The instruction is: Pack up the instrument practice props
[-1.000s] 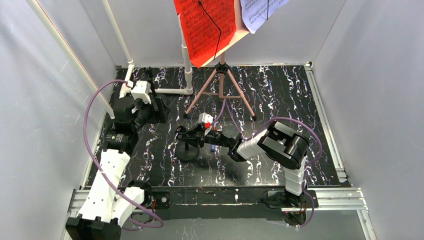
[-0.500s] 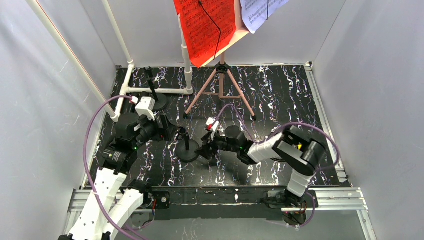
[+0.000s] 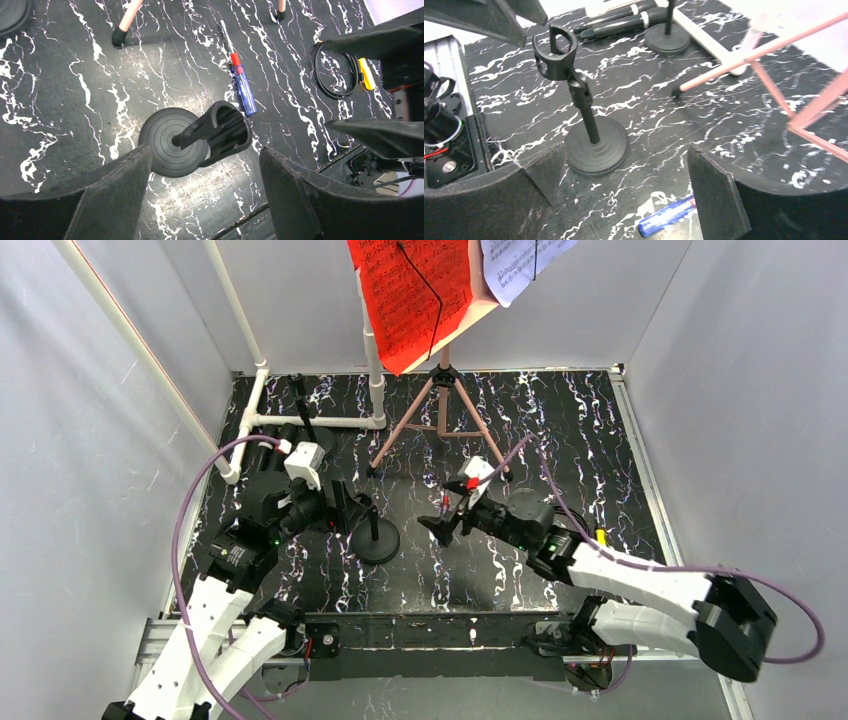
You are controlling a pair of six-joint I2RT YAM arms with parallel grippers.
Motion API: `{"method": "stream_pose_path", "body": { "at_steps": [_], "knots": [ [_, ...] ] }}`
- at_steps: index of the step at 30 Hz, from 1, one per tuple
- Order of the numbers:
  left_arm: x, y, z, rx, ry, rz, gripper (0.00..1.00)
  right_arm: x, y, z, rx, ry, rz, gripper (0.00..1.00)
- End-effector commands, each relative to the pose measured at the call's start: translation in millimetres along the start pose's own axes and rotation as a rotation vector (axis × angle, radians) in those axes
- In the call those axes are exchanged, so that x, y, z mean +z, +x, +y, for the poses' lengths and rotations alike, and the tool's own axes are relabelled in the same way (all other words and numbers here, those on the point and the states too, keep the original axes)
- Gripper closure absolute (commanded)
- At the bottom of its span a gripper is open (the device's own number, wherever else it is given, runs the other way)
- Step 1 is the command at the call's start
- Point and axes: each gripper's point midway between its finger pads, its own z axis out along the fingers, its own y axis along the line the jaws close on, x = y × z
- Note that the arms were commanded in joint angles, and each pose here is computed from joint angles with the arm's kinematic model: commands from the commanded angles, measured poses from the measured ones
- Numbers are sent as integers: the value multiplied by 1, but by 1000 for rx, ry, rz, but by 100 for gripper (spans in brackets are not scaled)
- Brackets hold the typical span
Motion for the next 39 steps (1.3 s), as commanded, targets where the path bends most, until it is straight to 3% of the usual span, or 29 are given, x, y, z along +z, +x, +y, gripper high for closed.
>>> {"method": "stream_pose_path", "body": {
  "at_steps": [1, 13, 22, 30, 39],
  "knots": [
    [2, 9, -1, -60, -16, 33, 24, -36, 3, -23, -61, 144, 70, 1],
    [23, 0, 4, -344, -119, -5, 23, -102, -34, -34, -74, 254, 19, 1],
    [43, 12, -8, -477, -62, 49, 27, -129, -51, -32, -58, 272, 5, 1],
    [47, 20, -10, -518, -42, 60, 44, -151, -73, -33, -56, 294, -23, 1],
    [48, 8, -6, -531, -65, 12, 76, -177, -82, -39, -53, 351, 6, 1]
  ]
}}
